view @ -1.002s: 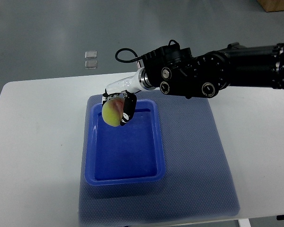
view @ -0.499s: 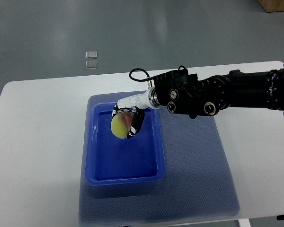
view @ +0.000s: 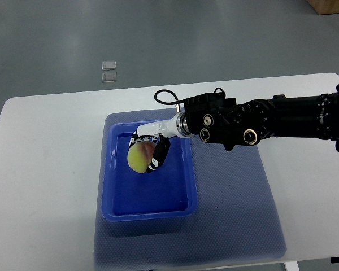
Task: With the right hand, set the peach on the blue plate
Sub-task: 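Lower the held peach into the blue tray with the right hand, then open the right hand fingers to release the peach in the tray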
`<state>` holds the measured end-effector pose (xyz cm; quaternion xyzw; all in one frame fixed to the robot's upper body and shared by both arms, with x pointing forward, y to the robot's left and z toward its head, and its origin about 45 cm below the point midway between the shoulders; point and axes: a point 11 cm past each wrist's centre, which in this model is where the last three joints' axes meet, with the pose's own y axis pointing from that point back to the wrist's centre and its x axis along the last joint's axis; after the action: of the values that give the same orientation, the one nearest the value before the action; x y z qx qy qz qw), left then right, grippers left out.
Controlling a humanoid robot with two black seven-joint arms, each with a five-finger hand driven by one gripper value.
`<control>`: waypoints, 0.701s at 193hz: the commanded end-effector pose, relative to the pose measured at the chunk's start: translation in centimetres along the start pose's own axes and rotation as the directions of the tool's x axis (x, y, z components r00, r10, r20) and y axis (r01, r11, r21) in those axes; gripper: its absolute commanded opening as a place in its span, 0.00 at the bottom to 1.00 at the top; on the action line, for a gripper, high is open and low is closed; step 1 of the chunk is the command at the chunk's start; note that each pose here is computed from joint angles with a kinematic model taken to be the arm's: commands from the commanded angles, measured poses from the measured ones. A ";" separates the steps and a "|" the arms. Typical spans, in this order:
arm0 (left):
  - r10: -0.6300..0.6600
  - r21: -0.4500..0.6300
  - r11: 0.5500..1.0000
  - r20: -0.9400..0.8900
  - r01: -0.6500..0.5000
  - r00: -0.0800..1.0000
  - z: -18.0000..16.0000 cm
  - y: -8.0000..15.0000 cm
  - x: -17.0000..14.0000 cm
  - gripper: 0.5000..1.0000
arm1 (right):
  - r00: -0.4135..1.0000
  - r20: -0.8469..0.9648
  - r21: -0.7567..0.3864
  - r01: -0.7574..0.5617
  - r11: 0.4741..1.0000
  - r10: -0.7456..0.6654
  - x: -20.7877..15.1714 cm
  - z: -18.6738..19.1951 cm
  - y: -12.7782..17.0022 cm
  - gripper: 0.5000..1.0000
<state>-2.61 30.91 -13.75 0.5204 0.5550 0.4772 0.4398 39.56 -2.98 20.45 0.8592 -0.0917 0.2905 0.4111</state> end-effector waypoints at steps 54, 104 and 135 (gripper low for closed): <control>-0.001 0.000 1.000 0.001 0.001 1.000 0.0 0.0 0.0 1.00 | 0.999 0.035 0.001 -0.003 1.000 0.003 -1.3 0.8 -0.5 0.81; 0.000 0.000 1.000 0.000 0.000 1.000 0.0 0.0 0.0 1.00 | 0.996 0.061 0.060 -0.064 0.996 0.060 0.4 -1.0 -0.3 0.86; 0.000 0.000 1.000 0.000 0.000 1.000 0.0 0.0 0.0 1.00 | 0.983 0.125 0.131 -0.147 0.980 0.131 3.2 -3.3 0.2 0.86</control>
<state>-2.55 30.90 -13.75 0.5202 0.5547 0.4773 0.4403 39.83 -1.54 21.74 0.8807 -0.1282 0.2797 0.3601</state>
